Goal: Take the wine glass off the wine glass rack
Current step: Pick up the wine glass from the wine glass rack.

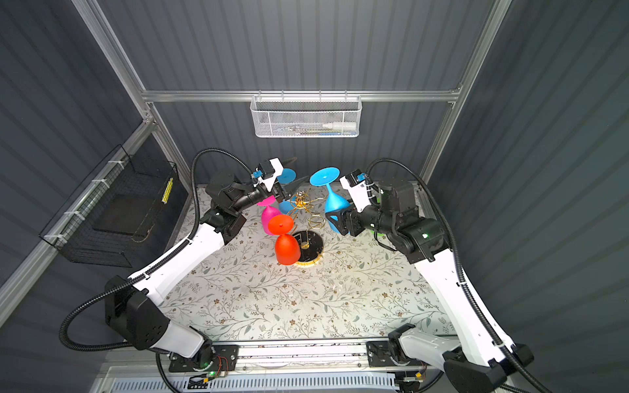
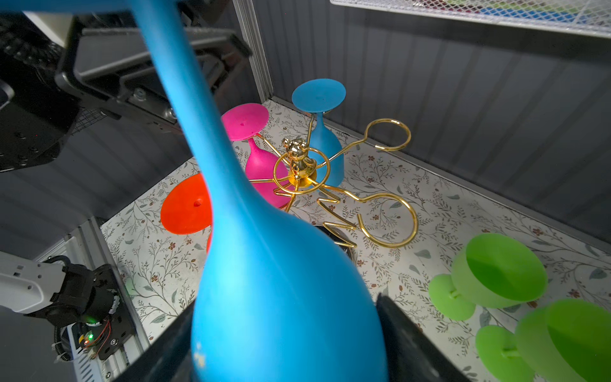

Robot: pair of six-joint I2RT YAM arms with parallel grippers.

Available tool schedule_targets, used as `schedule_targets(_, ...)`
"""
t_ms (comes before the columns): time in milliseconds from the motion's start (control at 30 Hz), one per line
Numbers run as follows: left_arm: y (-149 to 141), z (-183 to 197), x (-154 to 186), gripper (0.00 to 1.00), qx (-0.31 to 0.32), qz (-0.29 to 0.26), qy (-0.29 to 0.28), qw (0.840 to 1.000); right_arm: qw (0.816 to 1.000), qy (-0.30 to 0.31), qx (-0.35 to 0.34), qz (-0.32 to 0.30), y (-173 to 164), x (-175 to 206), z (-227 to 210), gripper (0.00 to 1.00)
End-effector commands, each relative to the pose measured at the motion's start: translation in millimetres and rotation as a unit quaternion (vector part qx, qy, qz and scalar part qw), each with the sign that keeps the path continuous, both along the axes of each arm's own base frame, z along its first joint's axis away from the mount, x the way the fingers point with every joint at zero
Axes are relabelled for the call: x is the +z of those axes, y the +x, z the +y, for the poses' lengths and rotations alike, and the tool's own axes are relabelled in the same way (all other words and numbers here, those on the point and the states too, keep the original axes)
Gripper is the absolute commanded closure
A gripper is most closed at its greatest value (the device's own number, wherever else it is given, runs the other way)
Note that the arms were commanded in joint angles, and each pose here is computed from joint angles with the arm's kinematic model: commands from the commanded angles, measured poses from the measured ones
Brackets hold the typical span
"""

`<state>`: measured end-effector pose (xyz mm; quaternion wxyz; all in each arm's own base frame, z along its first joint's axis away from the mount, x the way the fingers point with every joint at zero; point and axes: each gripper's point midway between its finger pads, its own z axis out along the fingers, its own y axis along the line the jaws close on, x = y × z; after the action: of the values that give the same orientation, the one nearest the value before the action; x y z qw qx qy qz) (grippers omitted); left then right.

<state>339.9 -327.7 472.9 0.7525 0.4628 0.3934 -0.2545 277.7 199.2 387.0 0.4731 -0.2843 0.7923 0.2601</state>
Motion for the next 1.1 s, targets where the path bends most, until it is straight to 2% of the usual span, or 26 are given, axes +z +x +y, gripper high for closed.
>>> schedule_targets(0, -11.8, -3.3, 3.1, 0.36, -0.019, -0.060, 0.003, 0.998, 1.000, 0.015, 0.012, 0.004, -3.3, 10.5, 5.7, 0.54)
schedule_targets(267, -31.7, -11.5, -4.7, 0.38, -0.078, -0.088, 0.032, 0.993, 1.000, 0.018, 0.015, 0.016, -2.8, 8.2, 8.6, 0.56)
schedule_targets(800, -33.4, -17.1, 6.2, 0.47, -0.093, -0.108, 0.010, 0.990, 0.999, 0.017, 0.022, 0.035, -4.9, 3.3, 13.5, 0.59)
schedule_targets(1067, -45.4, -18.4, 11.5, 0.50, -0.112, -0.143, 0.004, 0.983, 0.999, 0.015, 0.021, 0.046, -2.9, -1.5, 15.4, 0.60)
